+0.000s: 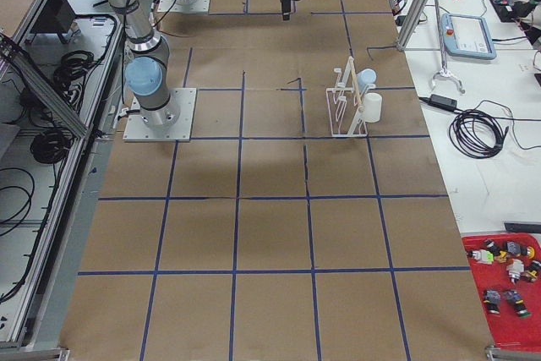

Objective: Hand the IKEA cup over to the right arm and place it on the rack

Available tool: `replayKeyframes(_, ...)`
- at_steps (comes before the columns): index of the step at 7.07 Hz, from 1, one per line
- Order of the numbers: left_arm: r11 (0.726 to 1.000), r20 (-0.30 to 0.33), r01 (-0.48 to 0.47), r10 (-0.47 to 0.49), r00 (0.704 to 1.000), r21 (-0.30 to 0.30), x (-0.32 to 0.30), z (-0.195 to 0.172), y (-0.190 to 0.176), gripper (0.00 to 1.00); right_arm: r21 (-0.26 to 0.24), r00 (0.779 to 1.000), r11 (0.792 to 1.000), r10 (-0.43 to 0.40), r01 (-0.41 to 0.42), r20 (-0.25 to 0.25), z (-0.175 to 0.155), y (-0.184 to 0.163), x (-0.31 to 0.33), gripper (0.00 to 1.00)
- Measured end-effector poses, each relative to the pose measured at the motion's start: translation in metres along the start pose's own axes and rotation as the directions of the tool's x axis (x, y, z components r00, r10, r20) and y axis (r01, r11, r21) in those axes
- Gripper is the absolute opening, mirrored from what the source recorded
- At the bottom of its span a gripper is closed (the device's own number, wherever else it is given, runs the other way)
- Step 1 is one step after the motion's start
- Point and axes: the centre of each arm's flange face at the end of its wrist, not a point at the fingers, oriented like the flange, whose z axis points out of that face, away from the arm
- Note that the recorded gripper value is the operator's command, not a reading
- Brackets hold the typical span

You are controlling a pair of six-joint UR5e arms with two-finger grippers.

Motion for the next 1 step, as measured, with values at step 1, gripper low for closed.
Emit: replayKeyframes(1,1.000,0.000,0.000,0.000,1.000,0.000,0.0000,0.0001,0.0000,1.00,-0.001,1.000,1.000,0.001,-0.001,0.001,0.0005,-0.0004,0.0001,1.00)
